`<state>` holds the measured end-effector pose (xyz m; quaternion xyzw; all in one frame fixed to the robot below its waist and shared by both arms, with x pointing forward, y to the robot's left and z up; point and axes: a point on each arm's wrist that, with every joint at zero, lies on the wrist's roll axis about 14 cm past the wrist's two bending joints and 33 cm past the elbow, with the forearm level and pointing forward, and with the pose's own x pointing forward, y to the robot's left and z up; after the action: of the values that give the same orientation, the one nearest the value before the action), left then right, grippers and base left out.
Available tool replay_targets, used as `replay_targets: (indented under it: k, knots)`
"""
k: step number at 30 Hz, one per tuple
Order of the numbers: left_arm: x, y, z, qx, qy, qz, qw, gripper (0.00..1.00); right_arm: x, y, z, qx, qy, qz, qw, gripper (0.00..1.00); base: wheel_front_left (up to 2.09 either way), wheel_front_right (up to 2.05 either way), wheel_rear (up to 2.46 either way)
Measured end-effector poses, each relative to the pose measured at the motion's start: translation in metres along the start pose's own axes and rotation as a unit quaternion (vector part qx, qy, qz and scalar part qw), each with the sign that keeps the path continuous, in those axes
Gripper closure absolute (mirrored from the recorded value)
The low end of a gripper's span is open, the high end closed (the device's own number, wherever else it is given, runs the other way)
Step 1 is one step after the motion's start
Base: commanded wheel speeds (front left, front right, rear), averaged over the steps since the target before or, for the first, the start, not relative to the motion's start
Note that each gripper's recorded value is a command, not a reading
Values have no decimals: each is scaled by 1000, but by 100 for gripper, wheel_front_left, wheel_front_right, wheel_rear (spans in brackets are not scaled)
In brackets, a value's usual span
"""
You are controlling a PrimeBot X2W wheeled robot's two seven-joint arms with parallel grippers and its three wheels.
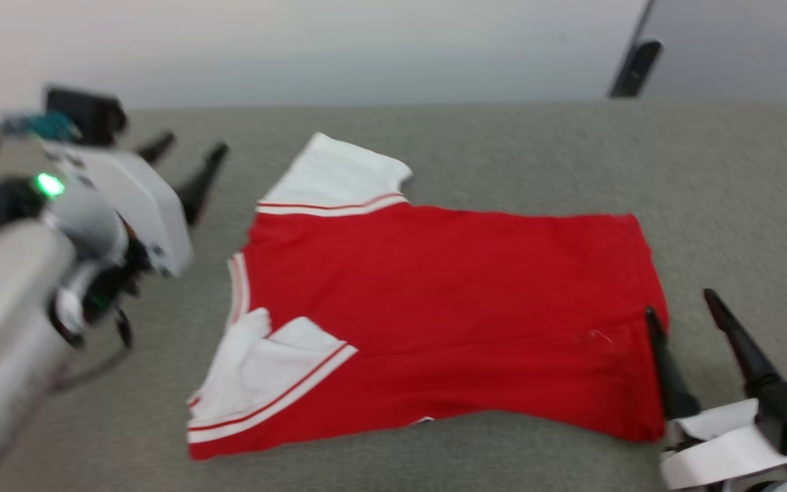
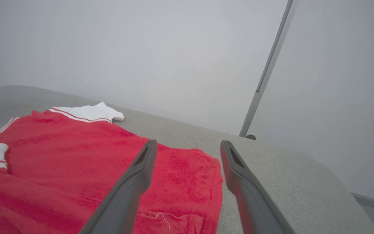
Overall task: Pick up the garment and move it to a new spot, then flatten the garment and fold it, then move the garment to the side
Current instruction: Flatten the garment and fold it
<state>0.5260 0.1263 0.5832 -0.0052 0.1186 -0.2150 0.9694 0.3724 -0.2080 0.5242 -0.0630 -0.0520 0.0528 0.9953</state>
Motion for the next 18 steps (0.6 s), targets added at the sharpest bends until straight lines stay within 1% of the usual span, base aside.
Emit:
replay_targets:
  k: [4, 9, 14, 18]
  knots:
    - [33, 3, 10, 15, 27, -14, 999, 0, -4, 9, 1, 20, -8, -19, 1000, 0, 0, 0, 0]
    - [75, 0, -4, 24, 99, -40, 994, 0, -5, 6, -1, 25, -3, -41, 999, 0, 0, 0, 0]
    - [113, -2, -27, 38, 176, -63, 982, 0, -2, -4, -6, 15, 6, -59, 998, 0, 0, 0, 0]
    - [138, -3, -54, 48, 241, -75, 966, 0, -3, -11, -17, 12, 26, -75, 997, 0, 0, 0, 0]
